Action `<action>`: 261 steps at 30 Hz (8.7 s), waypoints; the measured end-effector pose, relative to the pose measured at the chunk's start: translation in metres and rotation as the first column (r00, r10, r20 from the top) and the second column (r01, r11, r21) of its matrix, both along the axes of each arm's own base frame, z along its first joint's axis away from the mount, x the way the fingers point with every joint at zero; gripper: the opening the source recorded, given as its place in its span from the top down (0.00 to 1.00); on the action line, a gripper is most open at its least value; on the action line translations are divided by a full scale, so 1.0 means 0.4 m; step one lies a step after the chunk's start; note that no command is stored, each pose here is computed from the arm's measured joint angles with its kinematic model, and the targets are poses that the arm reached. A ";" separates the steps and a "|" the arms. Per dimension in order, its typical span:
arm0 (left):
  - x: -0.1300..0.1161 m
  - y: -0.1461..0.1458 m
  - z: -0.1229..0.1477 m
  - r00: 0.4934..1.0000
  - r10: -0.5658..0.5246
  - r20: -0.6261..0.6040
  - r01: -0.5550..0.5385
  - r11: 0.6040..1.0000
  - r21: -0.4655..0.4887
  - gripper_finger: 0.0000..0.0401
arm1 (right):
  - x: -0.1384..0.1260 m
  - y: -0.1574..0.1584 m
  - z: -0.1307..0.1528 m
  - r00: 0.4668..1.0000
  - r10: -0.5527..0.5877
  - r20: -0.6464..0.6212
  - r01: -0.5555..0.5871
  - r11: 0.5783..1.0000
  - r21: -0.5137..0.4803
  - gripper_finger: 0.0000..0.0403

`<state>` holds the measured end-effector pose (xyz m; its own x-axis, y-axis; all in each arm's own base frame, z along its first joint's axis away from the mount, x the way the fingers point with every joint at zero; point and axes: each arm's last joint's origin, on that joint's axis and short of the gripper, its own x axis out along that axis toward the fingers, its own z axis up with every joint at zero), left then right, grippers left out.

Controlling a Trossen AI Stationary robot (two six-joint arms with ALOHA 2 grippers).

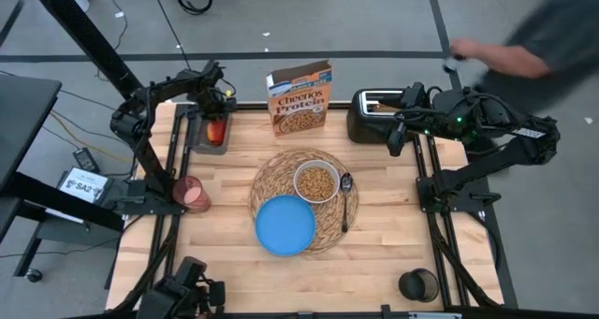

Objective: Arrange a breakfast setting
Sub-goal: Put the red apple on the brown table mat to the left of the white bowl, then put the glass of milk to the top of the black spoon

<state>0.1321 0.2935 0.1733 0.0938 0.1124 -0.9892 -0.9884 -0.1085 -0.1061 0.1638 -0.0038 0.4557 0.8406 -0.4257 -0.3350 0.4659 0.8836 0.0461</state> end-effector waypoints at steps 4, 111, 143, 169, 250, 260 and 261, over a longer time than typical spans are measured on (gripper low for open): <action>0.000 -0.001 0.000 1.000 0.000 -0.003 0.000 1.000 -0.001 0.89 | 0.000 0.000 0.000 1.000 0.000 -0.001 0.000 1.000 -0.001 0.02; 0.376 -0.686 -0.009 0.663 -0.733 0.151 0.331 0.468 0.819 0.94 | 0.192 0.317 -0.062 0.968 0.148 0.201 -0.187 0.964 0.189 0.07; 0.377 -0.677 0.064 0.614 -0.787 0.055 0.424 0.388 0.819 0.50 | 0.202 0.293 -0.087 0.962 0.258 0.095 -0.274 0.925 0.263 0.07; 0.208 -0.796 0.463 0.460 -0.878 0.135 0.697 0.451 0.558 0.50 | 0.211 0.214 -0.221 0.904 0.095 -0.416 0.001 0.975 0.224 0.08; 0.331 -0.856 0.629 0.369 -0.929 -0.019 0.853 0.331 0.404 0.97 | 0.675 0.004 -0.443 0.832 0.543 -0.114 -0.551 0.834 -0.045 0.02; 0.352 -0.860 0.618 0.284 -0.958 -0.026 0.885 0.252 0.392 0.97 | 0.668 0.000 -0.456 0.784 0.602 -0.152 -0.609 0.793 0.002 0.12; 0.359 -0.861 0.613 0.278 -0.960 -0.030 0.889 0.246 0.386 0.97 | 0.667 0.000 -0.459 0.781 0.603 -0.159 -0.610 0.792 0.009 0.12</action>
